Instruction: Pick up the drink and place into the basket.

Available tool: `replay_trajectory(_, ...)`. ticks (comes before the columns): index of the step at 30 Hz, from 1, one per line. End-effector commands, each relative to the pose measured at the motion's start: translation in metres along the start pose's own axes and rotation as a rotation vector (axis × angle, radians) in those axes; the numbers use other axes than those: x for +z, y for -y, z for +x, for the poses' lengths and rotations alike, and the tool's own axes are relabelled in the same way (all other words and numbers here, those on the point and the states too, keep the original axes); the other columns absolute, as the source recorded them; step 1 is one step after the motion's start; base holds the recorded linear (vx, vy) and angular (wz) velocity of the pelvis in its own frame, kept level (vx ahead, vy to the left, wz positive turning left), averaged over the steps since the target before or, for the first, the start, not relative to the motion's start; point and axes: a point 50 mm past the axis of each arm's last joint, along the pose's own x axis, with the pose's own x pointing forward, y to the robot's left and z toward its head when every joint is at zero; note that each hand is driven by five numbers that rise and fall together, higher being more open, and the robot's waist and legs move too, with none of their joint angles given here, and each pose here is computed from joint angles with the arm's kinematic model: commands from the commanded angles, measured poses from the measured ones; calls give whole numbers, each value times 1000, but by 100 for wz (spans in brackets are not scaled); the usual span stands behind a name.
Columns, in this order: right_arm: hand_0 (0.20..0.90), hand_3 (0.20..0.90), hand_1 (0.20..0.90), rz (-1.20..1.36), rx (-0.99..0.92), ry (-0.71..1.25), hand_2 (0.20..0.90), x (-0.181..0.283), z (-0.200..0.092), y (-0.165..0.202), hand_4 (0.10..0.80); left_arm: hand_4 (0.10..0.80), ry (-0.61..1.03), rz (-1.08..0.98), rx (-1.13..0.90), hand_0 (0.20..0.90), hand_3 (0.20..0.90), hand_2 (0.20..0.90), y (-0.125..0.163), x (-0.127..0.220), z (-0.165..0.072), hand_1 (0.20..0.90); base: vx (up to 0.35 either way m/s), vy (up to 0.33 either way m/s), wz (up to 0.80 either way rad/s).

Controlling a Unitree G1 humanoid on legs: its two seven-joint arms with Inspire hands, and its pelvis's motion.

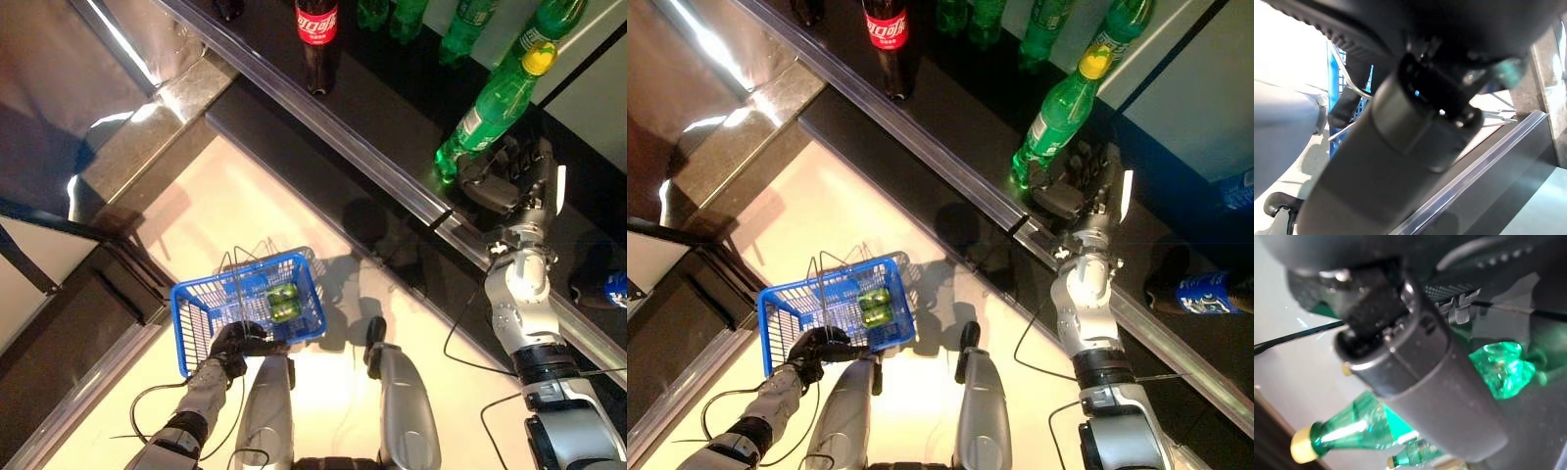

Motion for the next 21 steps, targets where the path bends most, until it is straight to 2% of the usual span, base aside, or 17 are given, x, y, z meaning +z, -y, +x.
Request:
replay_trajectory(1,900,900,900,23,4,290,900,76,33,12,800,100,48,86,-13,300,200,300,-22,-1,-10,300,0,0,0)
replay_trajectory(21,900,900,900,-32,46,285,900,98,61,1,800,100,51,114,-47,300,200,300,-18,4,-8,300,0,1,3)
